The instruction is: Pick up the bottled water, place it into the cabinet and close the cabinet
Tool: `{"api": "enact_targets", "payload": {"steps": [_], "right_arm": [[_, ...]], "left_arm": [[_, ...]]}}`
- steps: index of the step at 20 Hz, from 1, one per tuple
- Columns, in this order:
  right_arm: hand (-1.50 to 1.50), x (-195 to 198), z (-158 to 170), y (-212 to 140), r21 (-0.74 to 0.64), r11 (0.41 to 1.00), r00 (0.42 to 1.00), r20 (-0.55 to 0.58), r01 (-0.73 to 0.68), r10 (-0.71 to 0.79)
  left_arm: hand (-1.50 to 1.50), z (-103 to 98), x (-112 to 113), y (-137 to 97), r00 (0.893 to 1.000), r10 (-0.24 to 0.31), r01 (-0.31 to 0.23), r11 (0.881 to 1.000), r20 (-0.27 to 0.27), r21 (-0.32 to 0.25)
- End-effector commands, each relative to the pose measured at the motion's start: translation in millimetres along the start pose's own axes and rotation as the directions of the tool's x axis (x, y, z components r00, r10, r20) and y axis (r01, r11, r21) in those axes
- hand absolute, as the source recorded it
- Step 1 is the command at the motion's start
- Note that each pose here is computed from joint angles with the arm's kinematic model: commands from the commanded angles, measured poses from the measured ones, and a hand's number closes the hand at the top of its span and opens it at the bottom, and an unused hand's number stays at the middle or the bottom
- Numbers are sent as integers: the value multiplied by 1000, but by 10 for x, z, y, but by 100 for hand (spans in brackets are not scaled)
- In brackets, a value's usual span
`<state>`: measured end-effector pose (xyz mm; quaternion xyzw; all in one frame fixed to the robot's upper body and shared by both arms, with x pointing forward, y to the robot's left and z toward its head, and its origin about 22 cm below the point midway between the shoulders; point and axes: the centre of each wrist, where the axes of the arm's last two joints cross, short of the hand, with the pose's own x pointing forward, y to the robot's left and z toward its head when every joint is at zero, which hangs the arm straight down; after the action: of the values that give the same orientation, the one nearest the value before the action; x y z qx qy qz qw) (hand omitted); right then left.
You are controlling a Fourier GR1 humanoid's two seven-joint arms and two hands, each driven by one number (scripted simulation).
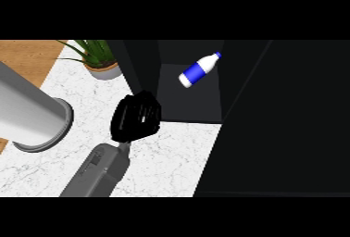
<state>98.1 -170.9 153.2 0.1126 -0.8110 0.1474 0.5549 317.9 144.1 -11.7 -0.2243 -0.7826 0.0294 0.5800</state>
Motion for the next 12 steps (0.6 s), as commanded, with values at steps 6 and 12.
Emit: {"api": "enact_targets", "payload": {"steps": [6,12], "right_arm": [[150,317,56,165,282,957,997,21,70,-79],[150,317,-19,275,308,945,994,-14,108,-109]], "left_arm": [[150,827,505,117,1000,20,-21,998,14,55],[150,1347,954,296,999,-19,16,996,31,92]]}}
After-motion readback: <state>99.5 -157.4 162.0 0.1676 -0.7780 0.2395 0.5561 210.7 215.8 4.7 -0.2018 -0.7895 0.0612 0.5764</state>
